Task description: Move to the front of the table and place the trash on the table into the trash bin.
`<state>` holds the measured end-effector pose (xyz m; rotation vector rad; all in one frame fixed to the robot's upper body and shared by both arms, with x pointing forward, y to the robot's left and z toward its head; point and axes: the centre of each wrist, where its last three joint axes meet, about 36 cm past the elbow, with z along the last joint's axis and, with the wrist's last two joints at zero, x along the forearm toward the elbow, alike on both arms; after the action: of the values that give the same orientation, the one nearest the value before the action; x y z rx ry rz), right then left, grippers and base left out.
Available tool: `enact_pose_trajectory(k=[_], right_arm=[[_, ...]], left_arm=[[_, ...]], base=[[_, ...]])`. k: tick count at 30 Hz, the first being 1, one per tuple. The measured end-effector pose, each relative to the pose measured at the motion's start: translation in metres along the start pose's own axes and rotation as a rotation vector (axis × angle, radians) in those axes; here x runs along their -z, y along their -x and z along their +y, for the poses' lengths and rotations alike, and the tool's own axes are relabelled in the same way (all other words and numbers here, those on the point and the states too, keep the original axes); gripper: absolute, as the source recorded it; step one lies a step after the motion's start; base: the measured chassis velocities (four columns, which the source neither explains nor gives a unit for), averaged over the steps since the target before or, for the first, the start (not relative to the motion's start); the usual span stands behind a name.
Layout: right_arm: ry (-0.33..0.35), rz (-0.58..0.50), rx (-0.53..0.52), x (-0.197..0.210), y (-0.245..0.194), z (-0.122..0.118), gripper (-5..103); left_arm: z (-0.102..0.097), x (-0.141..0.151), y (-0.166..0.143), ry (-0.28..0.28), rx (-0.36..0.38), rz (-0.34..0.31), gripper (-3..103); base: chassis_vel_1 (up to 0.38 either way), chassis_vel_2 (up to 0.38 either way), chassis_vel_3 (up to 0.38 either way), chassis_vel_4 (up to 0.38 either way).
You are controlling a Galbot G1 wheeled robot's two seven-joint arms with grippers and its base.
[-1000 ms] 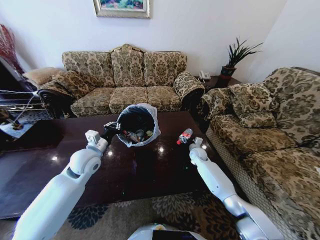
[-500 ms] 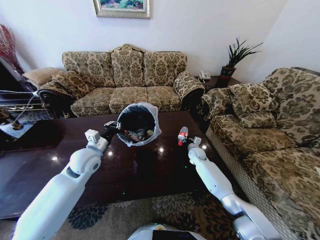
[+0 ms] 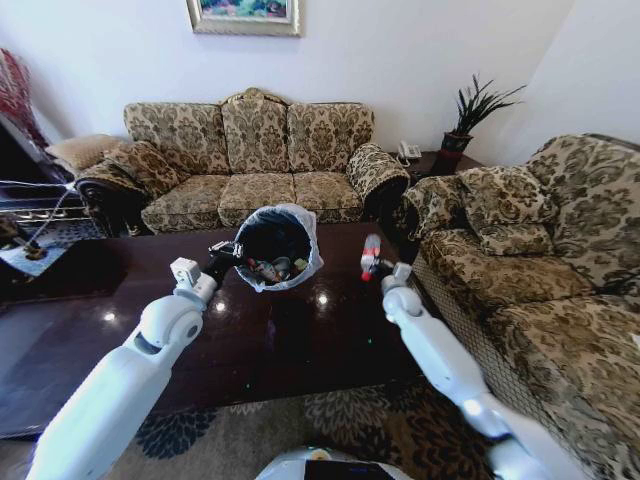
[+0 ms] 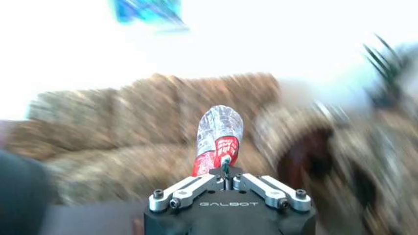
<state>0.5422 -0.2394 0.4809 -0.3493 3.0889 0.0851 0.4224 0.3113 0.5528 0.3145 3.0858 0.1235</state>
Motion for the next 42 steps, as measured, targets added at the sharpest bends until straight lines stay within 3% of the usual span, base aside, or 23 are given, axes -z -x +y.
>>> enact_pose_trajectory(k=[2, 4, 7, 8, 12, 13, 17, 21, 28, 35, 37, 39, 41, 42], right_arm=[[-0.017, -0.029, 0.029, 0.011, -0.004, -0.001, 0], [-0.031, -0.117, 0.17, 0.06, -0.02, 0.001, 0], [-0.009, -0.164, 0.305, 0.1, -0.028, 0.015, 0], [-0.009, -0.164, 0.305, 0.1, -0.028, 0.015, 0], [-0.013, -0.221, 0.54, 0.152, -0.032, 0.069, 0], [-0.013, -0.221, 0.54, 0.152, -0.032, 0.069, 0], [-0.046, -0.215, 0.691, 0.158, -0.029, 0.119, 0], [-0.089, -0.189, 0.713, 0.142, -0.02, 0.125, 0], [-0.306, -0.247, 0.765, 0.121, -0.006, 0.116, 0], [-0.355, -0.248, 0.78, 0.112, -0.001, 0.123, -2], [-0.367, -0.244, 0.771, 0.108, -0.001, 0.127, 9], [-0.369, -0.244, 0.765, 0.106, 0.0, 0.128, 9], [-0.378, -0.258, 0.747, 0.101, 0.004, 0.13, 25], [-0.378, -0.258, 0.747, 0.101, 0.004, 0.13, 25]], left_arm=[[0.001, 0.0, 0.002, -0.002, 0.001, 0.003, 2], [0.005, 0.004, 0.013, -0.007, 0.002, 0.012, 2], [0.006, 0.008, 0.024, -0.009, 0.002, 0.018, 2], [0.006, 0.008, 0.024, -0.009, 0.002, 0.018, 2], [0.005, 0.013, 0.041, -0.006, -0.007, 0.038, 2], [0.005, 0.013, 0.041, -0.006, -0.007, 0.038, 2], [0.003, 0.015, 0.046, -0.006, -0.022, 0.079, 2], [0.002, 0.019, 0.045, -0.009, -0.03, 0.107, 2], [0.005, 0.03, 0.039, -0.014, -0.069, 0.174, 2], [0.003, 0.036, 0.041, -0.017, -0.084, 0.172, 2], [0.002, 0.037, 0.04, -0.017, -0.088, 0.17, 2], [0.002, 0.037, 0.04, -0.017, -0.089, 0.17, 2], [0.001, 0.036, 0.039, -0.019, -0.092, 0.172, 2], [0.001, 0.036, 0.039, -0.019, -0.092, 0.172, 2]], base=[[0.0, 0.0, 0.0, 0.0], [0.0, 0.0, 0.0, 0.0], [0.0, 0.0, 0.0, 0.0], [0.0, 0.0, 0.0, 0.0], [0.0, 0.0, 0.0, 0.0], [0.0, 0.0, 0.0, 0.0], [0.0, 0.0, 0.0, 0.0], [0.0, 0.0, 0.0, 0.0], [0.0, 0.0, 0.0, 0.0], [0.0, 0.0, 0.0, 0.0], [0.0, 0.0, 0.0, 0.0], [0.0, 0.0, 0.0, 0.0], [0.0, 0.0, 0.0, 0.0], [0.0, 0.0, 0.0, 0.0]])
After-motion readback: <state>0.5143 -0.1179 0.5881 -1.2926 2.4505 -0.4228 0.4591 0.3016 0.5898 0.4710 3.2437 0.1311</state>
